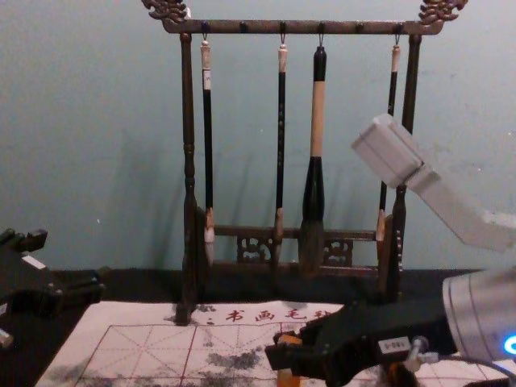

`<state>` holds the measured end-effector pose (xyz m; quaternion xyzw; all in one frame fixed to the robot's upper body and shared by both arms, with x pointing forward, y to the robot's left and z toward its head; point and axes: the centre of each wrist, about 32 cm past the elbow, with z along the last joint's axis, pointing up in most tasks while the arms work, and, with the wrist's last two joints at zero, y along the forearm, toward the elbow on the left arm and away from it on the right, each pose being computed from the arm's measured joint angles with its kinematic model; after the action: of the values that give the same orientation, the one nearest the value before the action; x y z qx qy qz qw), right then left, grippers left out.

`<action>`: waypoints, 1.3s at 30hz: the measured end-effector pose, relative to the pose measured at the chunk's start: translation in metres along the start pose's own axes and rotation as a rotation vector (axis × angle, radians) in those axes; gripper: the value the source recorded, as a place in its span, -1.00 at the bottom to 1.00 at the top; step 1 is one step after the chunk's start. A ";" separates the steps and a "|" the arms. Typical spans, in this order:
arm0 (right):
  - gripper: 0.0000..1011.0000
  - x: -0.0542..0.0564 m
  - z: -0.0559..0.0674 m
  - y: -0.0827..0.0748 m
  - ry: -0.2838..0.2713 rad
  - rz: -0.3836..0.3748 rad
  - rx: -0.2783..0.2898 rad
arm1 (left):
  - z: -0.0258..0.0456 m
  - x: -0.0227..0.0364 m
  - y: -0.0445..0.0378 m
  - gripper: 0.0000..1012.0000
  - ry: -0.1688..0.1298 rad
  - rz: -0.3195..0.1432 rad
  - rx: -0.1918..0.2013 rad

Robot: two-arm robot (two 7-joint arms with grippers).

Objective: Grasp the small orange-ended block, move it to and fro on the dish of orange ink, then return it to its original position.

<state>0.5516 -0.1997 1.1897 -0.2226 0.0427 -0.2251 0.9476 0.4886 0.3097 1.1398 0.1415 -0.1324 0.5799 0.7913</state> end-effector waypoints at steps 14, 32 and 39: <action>-0.75 -0.002 0.008 -0.010 0.011 -0.016 0.035 | 0.0000 0.0000 0.0000 0.98 0.000 0.000 0.000; -0.75 -0.019 0.021 -0.066 0.118 -0.237 0.165 | 0.0000 0.0000 0.0000 0.98 0.000 0.000 0.000; -0.75 -0.028 0.010 -0.079 0.160 -0.319 0.167 | 0.0000 0.0000 0.0000 0.98 0.000 0.000 0.000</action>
<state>0.4964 -0.2461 1.2331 -0.1285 0.0631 -0.3921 0.9087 0.4886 0.3097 1.1398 0.1415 -0.1325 0.5799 0.7913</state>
